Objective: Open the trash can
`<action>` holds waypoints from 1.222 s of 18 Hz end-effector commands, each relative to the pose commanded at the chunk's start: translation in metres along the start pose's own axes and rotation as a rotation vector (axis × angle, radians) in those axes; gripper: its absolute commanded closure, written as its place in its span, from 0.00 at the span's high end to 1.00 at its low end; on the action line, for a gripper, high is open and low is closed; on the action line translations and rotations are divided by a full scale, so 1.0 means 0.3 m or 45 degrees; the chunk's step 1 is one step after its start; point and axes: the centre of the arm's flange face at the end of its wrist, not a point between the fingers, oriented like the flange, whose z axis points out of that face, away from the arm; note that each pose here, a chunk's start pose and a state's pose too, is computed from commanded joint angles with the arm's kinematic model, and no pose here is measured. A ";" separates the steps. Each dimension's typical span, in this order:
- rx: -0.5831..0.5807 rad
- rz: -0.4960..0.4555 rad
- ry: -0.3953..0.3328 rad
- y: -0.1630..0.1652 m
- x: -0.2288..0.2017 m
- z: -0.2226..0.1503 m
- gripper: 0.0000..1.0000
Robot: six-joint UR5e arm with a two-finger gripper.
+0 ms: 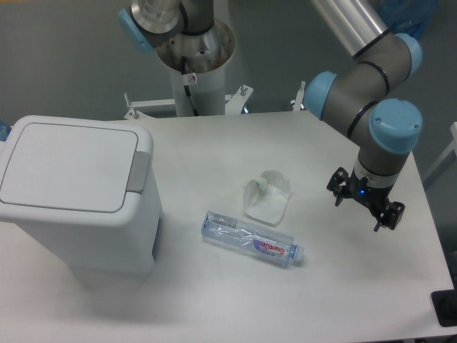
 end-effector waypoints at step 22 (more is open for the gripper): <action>0.981 -0.603 0.283 -0.544 0.365 -0.636 1.00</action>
